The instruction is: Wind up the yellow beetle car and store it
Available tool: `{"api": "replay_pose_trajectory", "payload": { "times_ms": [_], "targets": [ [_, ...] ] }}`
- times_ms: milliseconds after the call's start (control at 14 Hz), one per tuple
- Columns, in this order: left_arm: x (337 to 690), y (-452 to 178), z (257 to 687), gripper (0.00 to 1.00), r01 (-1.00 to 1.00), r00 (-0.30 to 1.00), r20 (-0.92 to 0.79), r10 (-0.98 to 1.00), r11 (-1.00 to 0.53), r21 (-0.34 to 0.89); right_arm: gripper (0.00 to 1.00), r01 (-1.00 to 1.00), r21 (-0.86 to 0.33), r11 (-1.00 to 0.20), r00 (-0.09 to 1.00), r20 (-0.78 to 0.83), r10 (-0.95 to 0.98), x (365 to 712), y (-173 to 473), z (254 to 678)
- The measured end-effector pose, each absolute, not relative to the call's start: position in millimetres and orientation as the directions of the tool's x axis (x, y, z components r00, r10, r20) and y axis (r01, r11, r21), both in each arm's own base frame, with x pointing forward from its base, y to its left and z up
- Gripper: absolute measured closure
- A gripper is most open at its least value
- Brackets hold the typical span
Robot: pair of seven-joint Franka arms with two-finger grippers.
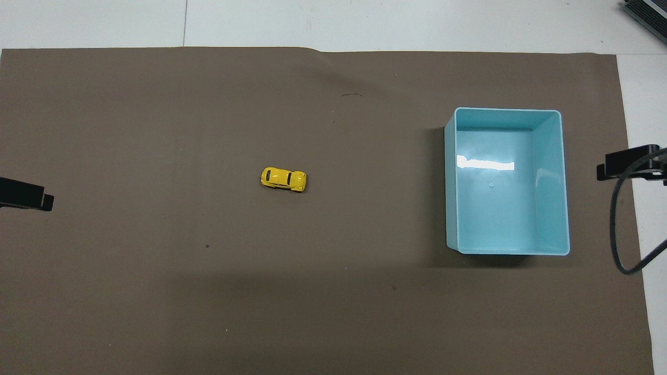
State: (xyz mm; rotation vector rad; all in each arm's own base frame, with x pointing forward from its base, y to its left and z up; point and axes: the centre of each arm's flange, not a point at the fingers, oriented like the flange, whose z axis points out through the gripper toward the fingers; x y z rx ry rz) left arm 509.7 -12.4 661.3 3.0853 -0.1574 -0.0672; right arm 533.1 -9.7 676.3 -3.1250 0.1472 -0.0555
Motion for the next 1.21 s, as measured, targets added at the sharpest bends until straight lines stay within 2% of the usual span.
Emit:
{"api": "replay_pose_trajectory", "payload": {
  "times_ms": [1212],
  "targets": [
    [510.0,-6.7,661.4,0.00,-0.060,0.997,-0.041,-0.063,-0.997,0.053,0.00,-0.094,-0.014,-0.995,0.995,0.035,-0.094,533.1,-9.7,676.3]
  ]
}}
